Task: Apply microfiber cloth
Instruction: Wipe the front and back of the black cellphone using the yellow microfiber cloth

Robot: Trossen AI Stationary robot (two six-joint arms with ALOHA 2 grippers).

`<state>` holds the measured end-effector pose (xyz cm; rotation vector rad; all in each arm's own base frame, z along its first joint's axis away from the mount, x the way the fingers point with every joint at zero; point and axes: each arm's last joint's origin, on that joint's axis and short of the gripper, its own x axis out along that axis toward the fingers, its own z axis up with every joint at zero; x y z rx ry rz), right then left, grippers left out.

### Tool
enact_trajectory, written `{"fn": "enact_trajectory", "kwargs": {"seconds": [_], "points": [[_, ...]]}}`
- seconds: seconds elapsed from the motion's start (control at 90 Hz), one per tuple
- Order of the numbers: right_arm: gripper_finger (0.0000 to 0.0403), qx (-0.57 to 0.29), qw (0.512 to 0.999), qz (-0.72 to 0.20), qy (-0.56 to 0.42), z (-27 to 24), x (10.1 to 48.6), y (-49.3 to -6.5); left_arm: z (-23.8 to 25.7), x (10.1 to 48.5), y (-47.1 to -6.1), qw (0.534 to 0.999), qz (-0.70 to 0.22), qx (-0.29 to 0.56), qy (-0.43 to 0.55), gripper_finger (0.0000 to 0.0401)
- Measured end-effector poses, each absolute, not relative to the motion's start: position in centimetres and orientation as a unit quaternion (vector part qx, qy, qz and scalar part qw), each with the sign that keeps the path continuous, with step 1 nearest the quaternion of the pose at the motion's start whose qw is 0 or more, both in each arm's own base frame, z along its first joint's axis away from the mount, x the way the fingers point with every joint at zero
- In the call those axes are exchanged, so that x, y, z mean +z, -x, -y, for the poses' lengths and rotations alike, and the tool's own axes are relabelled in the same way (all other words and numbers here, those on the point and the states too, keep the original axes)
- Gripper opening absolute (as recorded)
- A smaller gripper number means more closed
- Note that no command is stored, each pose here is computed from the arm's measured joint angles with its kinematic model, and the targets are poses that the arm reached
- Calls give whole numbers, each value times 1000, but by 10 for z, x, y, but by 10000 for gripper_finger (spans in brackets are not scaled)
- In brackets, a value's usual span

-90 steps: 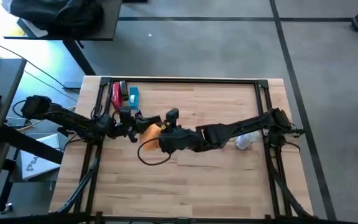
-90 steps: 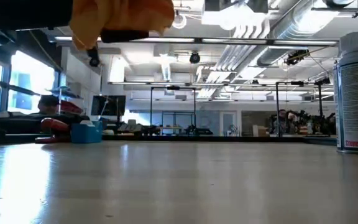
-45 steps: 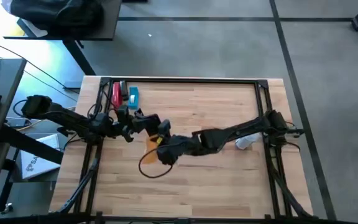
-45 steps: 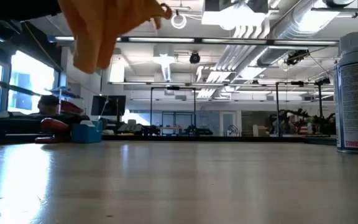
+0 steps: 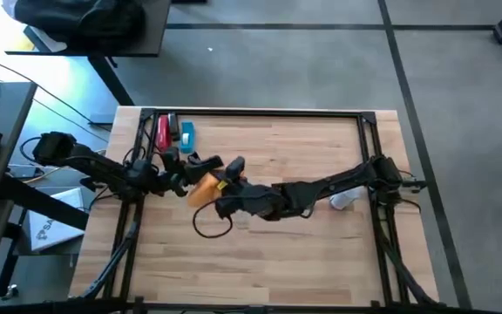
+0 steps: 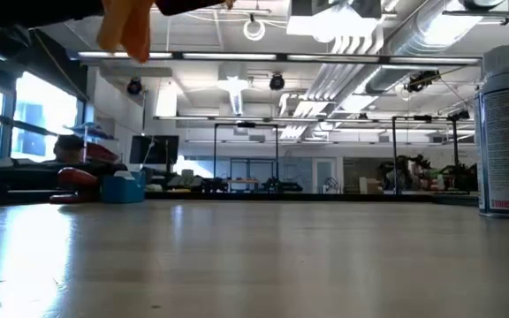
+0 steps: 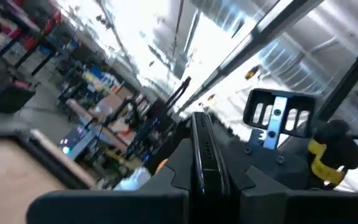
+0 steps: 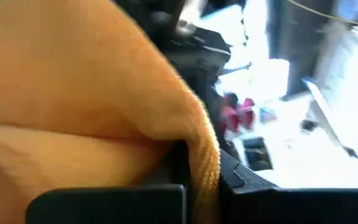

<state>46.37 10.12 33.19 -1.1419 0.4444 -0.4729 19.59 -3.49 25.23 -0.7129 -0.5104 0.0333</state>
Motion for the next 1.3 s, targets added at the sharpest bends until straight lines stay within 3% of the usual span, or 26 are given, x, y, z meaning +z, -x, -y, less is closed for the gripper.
{"fn": "enact_trajectory", "kwargs": {"seconds": [0.356, 0.689, 0.989, 1.3], "points": [[0, -92, 847, -205, 483, -107, 318, -462, 34, 255, -193, 895, 268, 25, 355, 7], [0, -194, 819, -166, 514, -93, 336, -468, 36, 250, -198, 882, 273, 40, 382, 7], [0, -123, 829, -213, 502, -101, 321, -463, 36, 255, -194, 873, 297, 23, 386, 7], [0, -89, 798, -219, 554, -144, 318, -448, 36, 263, -189, 860, 321, -3, 396, 8]]}}
